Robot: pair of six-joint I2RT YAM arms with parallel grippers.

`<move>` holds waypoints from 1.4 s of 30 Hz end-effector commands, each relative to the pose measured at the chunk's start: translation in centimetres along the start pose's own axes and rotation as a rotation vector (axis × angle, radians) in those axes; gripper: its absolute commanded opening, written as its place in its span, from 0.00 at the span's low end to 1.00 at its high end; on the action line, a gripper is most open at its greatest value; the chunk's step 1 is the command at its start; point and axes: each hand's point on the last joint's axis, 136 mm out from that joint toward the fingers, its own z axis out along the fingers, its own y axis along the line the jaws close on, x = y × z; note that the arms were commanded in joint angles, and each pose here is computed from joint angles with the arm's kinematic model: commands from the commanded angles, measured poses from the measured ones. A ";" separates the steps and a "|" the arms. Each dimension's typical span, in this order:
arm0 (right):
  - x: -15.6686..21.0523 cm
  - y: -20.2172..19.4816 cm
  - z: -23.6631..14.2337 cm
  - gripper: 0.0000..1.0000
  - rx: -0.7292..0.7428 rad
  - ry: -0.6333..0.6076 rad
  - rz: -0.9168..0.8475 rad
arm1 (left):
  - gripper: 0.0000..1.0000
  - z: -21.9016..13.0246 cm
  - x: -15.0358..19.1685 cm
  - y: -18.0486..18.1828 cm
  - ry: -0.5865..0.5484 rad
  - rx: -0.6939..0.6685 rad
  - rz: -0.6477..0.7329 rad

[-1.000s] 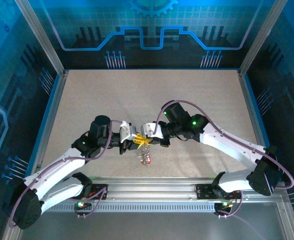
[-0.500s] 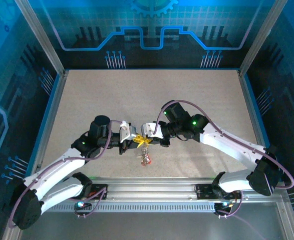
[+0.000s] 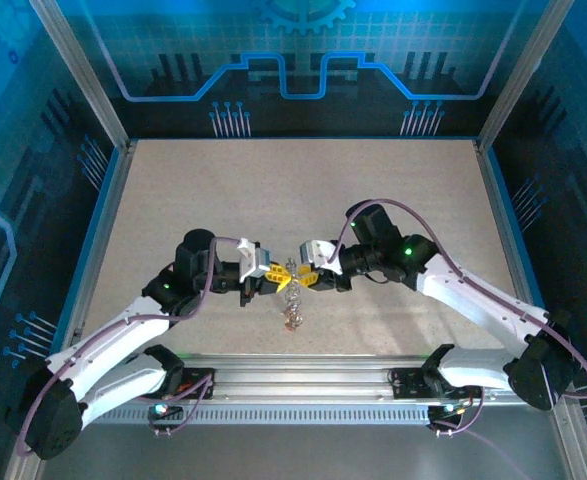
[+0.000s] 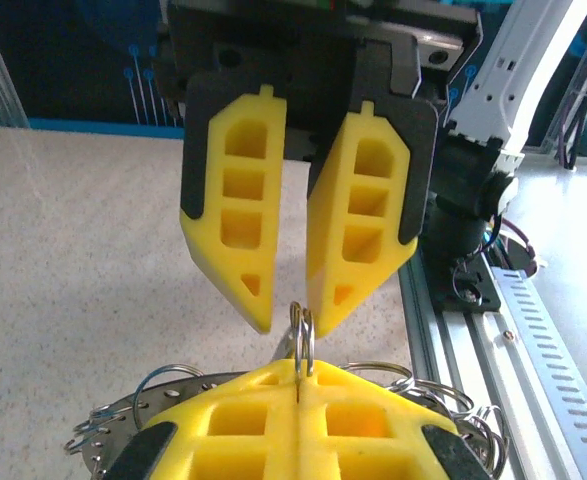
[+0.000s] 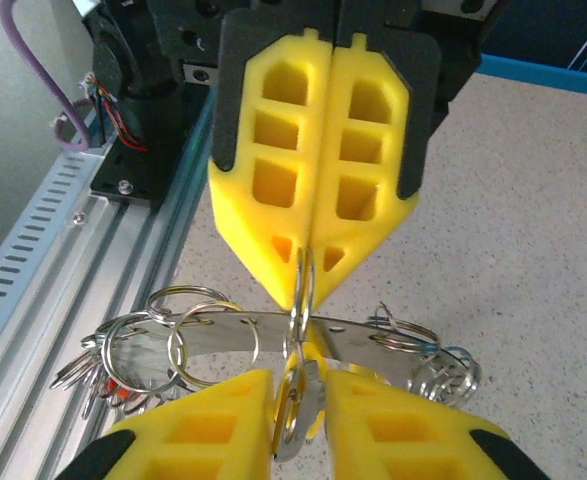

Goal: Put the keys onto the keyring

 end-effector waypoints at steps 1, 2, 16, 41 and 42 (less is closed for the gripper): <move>-0.8 0.8 -0.3 0.23 -0.038 -0.062 0.001 | 0.00 -0.2 -2.2 -0.8 -0.086 0.044 0.056; -0.9 0.9 -0.4 0.23 -0.043 -0.071 -0.001 | 0.00 -0.2 -2.2 -0.8 -0.091 0.044 0.055; -1.8 -0.4 -0.9 0.19 0.005 -0.131 -0.001 | 0.00 0.3 -2.3 -0.6 -0.126 0.065 0.053; -1.3 -0.5 -0.1 0.05 -0.016 -0.110 0.012 | 0.00 0.4 -1.8 0.3 -0.149 0.011 0.041; -1.2 -0.5 -0.1 0.04 -0.010 -0.101 0.012 | 0.00 0.4 -1.8 0.3 -0.148 0.007 0.039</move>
